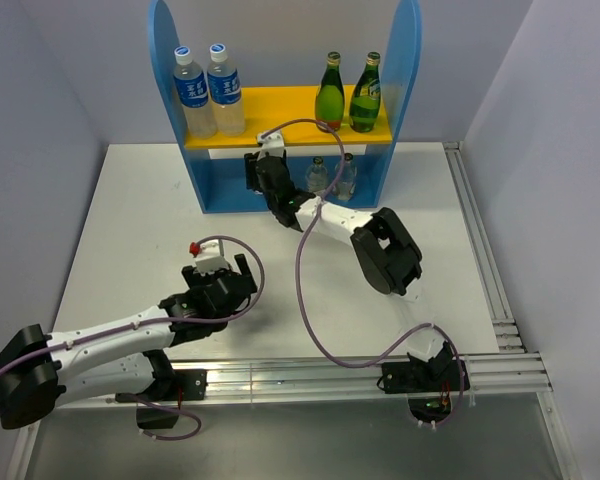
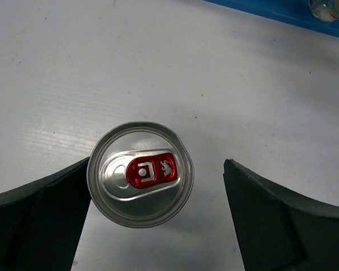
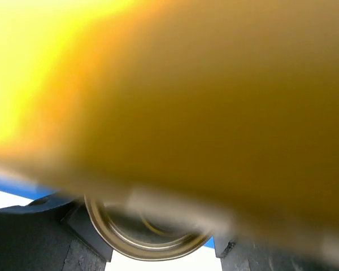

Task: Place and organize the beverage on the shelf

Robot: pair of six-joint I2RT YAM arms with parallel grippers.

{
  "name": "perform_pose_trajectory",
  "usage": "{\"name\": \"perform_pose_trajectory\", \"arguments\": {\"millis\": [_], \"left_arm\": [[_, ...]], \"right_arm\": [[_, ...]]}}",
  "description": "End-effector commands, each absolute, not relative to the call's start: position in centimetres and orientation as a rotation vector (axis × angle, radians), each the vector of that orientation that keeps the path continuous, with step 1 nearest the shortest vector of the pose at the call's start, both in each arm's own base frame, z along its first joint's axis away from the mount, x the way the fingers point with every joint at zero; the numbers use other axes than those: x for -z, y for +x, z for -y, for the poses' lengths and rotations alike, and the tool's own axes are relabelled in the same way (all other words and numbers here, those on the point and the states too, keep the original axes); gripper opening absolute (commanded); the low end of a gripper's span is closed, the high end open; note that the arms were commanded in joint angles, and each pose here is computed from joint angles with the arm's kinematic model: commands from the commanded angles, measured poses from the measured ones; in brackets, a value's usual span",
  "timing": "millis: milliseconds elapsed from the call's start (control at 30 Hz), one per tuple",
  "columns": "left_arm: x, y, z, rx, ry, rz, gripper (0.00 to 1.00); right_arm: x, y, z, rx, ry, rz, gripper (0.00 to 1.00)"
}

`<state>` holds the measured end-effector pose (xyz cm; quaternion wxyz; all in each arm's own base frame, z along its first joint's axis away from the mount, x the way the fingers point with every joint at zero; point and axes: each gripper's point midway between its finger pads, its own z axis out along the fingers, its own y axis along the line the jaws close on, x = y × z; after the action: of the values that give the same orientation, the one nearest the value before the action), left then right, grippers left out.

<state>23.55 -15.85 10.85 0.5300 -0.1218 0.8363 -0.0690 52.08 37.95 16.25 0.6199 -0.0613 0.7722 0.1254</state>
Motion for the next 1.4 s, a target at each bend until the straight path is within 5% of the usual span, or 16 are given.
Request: {"name": "perform_pose_trajectory", "arguments": {"millis": [0,567,1200,1267,1300,1367], "left_arm": [[-11.7,24.5,16.5,0.194,-0.359,-1.938,0.99],[-11.3,25.3,17.1,0.203,-0.38,-1.897,0.99],[-11.0,25.1,16.3,0.191,-0.384,-1.881,0.99],[-10.9,25.1,16.3,0.19,-0.383,-1.882,0.99],[-11.0,25.1,16.4,0.19,-0.383,-1.882,0.99],[-10.8,25.2,16.4,0.185,-0.379,-1.885,0.99]], "right_arm": [[-17.4,53.4,-37.5,-0.252,-0.136,-1.758,0.0],[-15.3,49.3,-34.8,-0.205,-0.068,-1.836,0.0],[-15.8,53.9,-37.5,-0.226,-0.042,-1.892,0.02],[-15.5,54.0,-37.4,-0.228,-0.038,-1.901,0.4],[-15.4,54.0,-37.1,-0.226,-0.035,-1.9,0.83],[-15.8,54.0,-37.0,-0.238,-0.026,-1.887,0.97]]}}
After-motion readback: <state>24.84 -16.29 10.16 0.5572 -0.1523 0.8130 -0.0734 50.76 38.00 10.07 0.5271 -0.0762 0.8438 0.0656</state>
